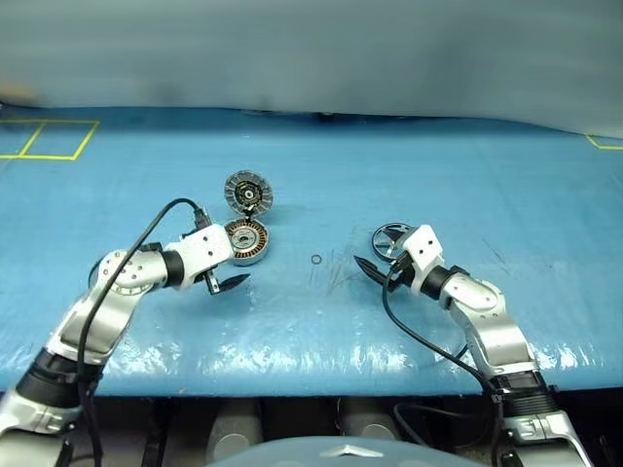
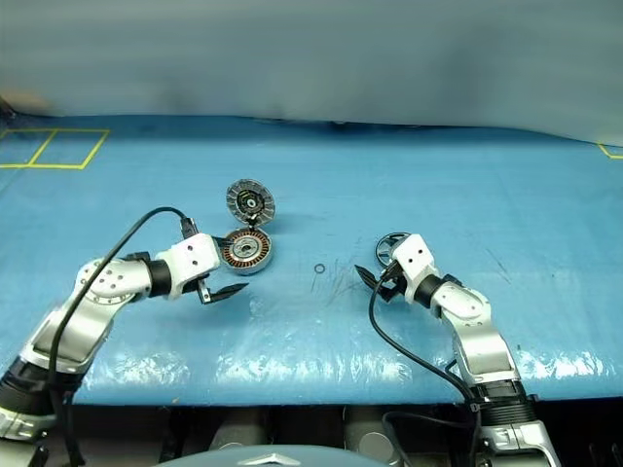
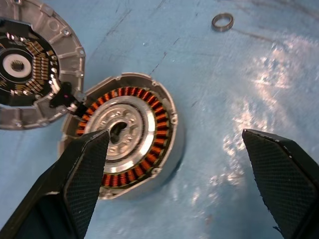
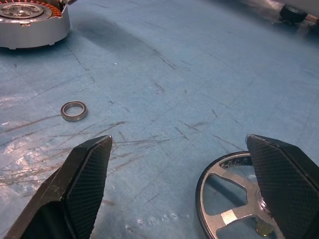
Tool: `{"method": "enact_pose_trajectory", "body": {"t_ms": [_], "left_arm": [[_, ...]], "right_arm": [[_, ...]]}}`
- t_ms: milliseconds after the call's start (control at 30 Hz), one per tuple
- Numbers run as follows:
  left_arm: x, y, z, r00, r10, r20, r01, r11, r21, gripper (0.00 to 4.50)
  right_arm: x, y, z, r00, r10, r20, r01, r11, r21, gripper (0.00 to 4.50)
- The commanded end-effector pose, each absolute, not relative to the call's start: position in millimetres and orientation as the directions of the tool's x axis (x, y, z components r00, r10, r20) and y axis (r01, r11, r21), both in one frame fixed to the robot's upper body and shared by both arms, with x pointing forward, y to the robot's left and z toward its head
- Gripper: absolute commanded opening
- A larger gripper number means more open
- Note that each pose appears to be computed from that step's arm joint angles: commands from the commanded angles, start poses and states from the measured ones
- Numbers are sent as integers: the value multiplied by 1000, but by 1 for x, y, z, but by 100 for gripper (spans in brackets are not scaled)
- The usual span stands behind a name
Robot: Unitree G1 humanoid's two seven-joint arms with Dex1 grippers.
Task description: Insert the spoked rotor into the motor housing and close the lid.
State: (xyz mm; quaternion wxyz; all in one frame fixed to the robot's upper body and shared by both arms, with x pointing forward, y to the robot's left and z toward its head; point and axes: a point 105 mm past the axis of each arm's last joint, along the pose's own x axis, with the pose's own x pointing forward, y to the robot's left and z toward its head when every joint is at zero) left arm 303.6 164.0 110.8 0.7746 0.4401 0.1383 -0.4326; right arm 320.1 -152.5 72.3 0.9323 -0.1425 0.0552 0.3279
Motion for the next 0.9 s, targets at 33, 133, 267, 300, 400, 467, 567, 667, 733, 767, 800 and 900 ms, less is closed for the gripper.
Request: {"method": "enact_pose_trajectory", "body": {"t_ms": [33,133,267,300,400,467,567,667,733,767,800,900], "left_arm": [[309,163,131,584,-473,-660,758,27,652,450],[317,159,145,559,-414,-718,736,-152,660,450],[319,151,146,475,-341,-811,733,-357,579,450],[320,149,144,456,-317,-832,729,-404,553,450],[321,146,140,413,-262,-872,722,-489,489,450],[323,147,138,392,-226,-892,722,-526,450,450],[329,149,135,390,-181,-903,717,-556,421,450],[337,148,135,406,-170,-898,715,-553,428,450],[342,146,133,409,-167,-897,716,-550,429,450],[343,145,131,404,-165,-899,718,-551,424,450],[344,144,129,397,-164,-903,720,-554,418,450],[344,142,124,380,-157,-912,721,-567,398,450]], "right_arm": [[324,-148,84,765,622,-164,-642,723,-255,449],[327,-145,86,742,645,-179,-668,696,-262,449],[334,-142,91,720,667,-194,-692,664,-284,449],[335,-142,92,715,671,-197,-696,657,-289,449],[337,-142,94,705,678,-207,-706,642,-299,449],[338,-143,94,701,681,-210,-710,637,-302,449],[337,-142,94,695,685,-217,-715,629,-306,449],[335,-141,95,690,689,-221,-720,623,-306,449],[334,-141,94,687,690,-226,-723,619,-308,449],[333,-141,95,686,691,-228,-724,617,-308,449],[332,-141,95,686,691,-230,-724,617,-309,449],[331,-144,96,690,684,-235,-720,619,-313,449]]}}
